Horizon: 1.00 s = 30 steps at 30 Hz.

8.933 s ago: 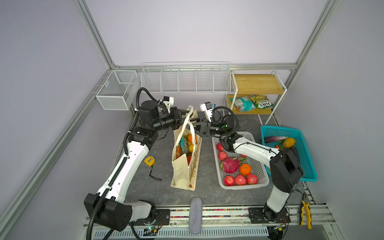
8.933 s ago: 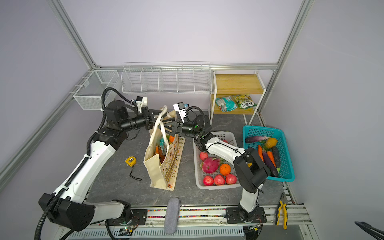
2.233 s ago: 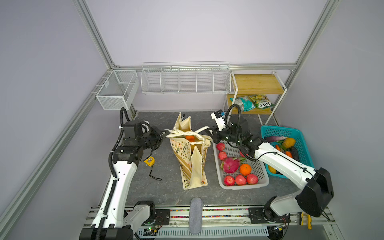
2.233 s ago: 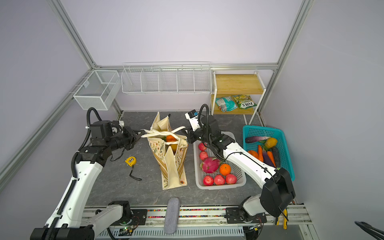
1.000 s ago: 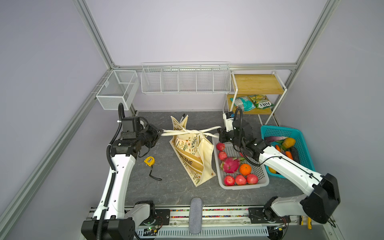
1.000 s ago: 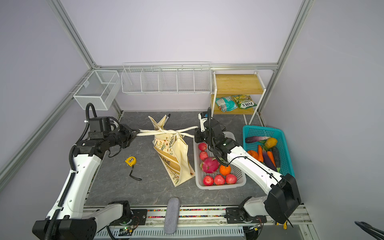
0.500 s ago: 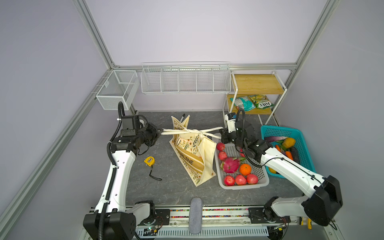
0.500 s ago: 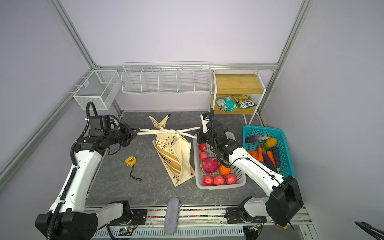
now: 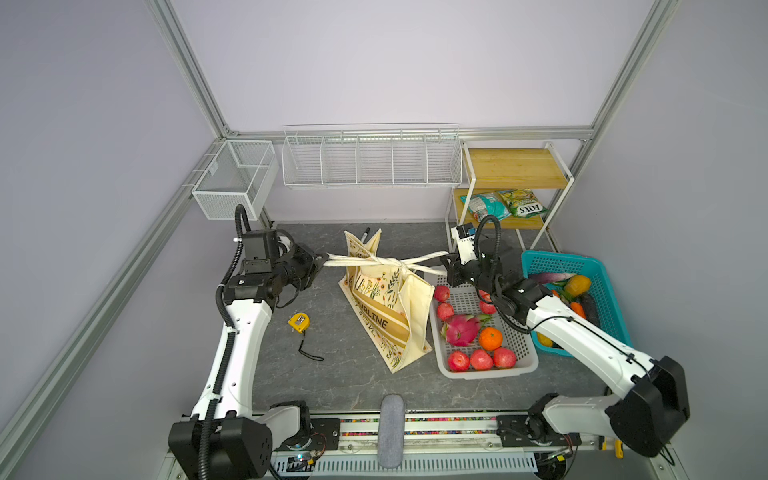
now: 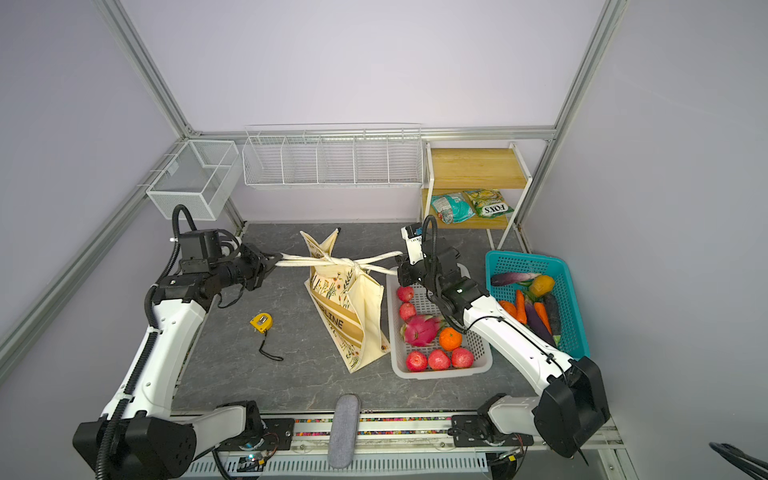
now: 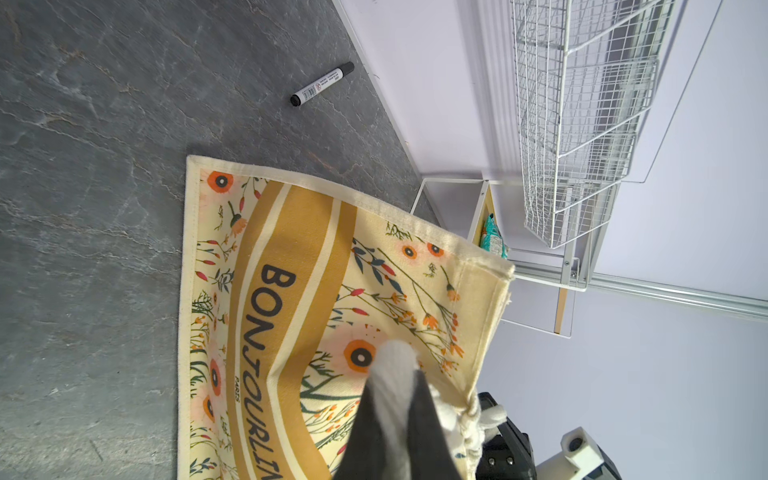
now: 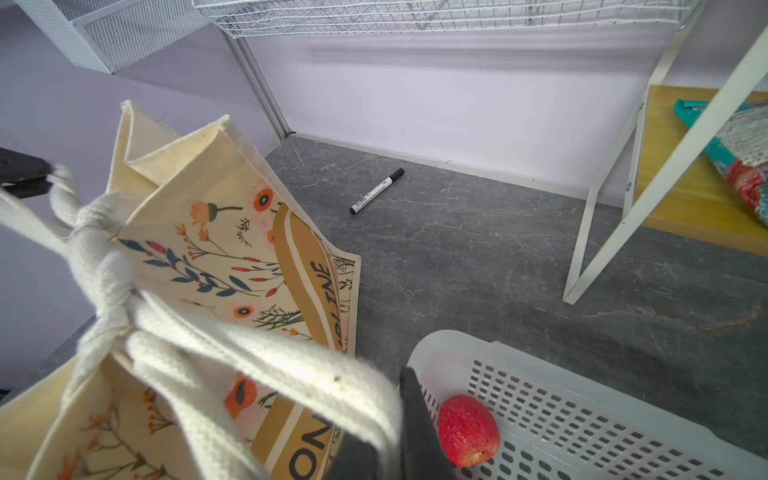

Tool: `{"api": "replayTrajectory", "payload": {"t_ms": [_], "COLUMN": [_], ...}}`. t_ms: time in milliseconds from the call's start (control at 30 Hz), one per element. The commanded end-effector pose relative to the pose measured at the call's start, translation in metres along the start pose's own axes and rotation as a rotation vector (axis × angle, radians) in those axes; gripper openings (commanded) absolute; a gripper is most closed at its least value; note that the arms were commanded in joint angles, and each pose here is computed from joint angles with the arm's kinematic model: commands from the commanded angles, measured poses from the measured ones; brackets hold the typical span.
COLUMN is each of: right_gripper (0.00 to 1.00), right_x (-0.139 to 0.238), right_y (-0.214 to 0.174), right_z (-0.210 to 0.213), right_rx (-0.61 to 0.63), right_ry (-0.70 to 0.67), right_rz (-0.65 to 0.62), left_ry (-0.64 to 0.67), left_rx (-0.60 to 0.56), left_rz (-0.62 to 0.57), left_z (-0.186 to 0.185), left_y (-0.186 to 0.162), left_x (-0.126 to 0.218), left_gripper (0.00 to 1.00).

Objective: Place the food into the grocery bag and tie it
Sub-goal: 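Pull the knotted white handles apart with both grippers to tighten the knot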

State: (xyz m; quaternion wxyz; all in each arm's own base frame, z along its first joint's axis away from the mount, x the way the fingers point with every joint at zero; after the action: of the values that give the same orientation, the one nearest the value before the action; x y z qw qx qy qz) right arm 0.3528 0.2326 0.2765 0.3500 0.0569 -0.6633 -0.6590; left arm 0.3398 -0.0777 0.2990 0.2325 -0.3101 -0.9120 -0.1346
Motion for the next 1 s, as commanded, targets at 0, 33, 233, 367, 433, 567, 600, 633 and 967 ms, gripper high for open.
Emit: {"api": "replayTrajectory", "payload": {"t_ms": [0,33,233,367,433,567,600,633,967], "right_gripper": [0.07,0.07,0.07,0.07,0.07,0.07,0.07,0.07,0.07], "right_x": [0.015,0.012,0.0,-0.004,-0.005,-0.006,-0.007,-0.007,-0.01], "right_y": [0.0,0.002,0.006,0.006,0.007,0.008,0.008,0.008,0.008], "right_z": [-0.071,-0.063,-0.03,-0.022,-0.018,-0.01,-0.009,-0.008,-0.003], "right_rx": [0.071,0.093,0.167,0.17,0.171,0.177,0.178,0.178,0.186], "right_ry": [-0.318,-0.292,-0.188,-0.16,-0.147,-0.121,-0.117,-0.114,-0.113], "right_rz": [0.04,0.04,0.041,0.043,0.041,0.035,0.035,0.034,0.036], "left_ry": [0.096,0.101,0.075,0.04,0.021,-0.02,-0.028,-0.035,0.04], "left_rx": [-0.028,-0.035,-0.119,-0.16,-0.175,-0.18,-0.177,-0.174,-0.161], "left_rz": [-0.246,-0.22,-0.063,0.004,0.02,0.025,0.03,0.036,0.126], "left_z": [0.016,0.017,0.006,-0.006,-0.012,-0.023,-0.024,-0.025,-0.014], "left_y": [0.045,0.037,-0.007,-0.029,-0.035,-0.041,-0.042,-0.044,-0.064], "left_x": [0.017,0.017,0.01,0.001,-0.002,0.0,0.0,-0.001,-0.023], "left_gripper": [0.0,0.0,0.13,0.15,0.16,0.24,0.27,0.28,0.13]}}
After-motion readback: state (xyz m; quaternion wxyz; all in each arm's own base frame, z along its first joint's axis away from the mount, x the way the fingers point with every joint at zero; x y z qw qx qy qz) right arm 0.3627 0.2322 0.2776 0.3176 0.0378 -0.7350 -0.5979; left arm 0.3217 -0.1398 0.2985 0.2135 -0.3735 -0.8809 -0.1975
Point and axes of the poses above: each gripper's point midway between its finger pads, its own x axis back along the fingers, its own z axis along the line the jaws close on, y = z × x, the point moved 1 cm from there along x, back along the fingers, and after that the axes turned 4 degrees about x, right-handed, at the moved point
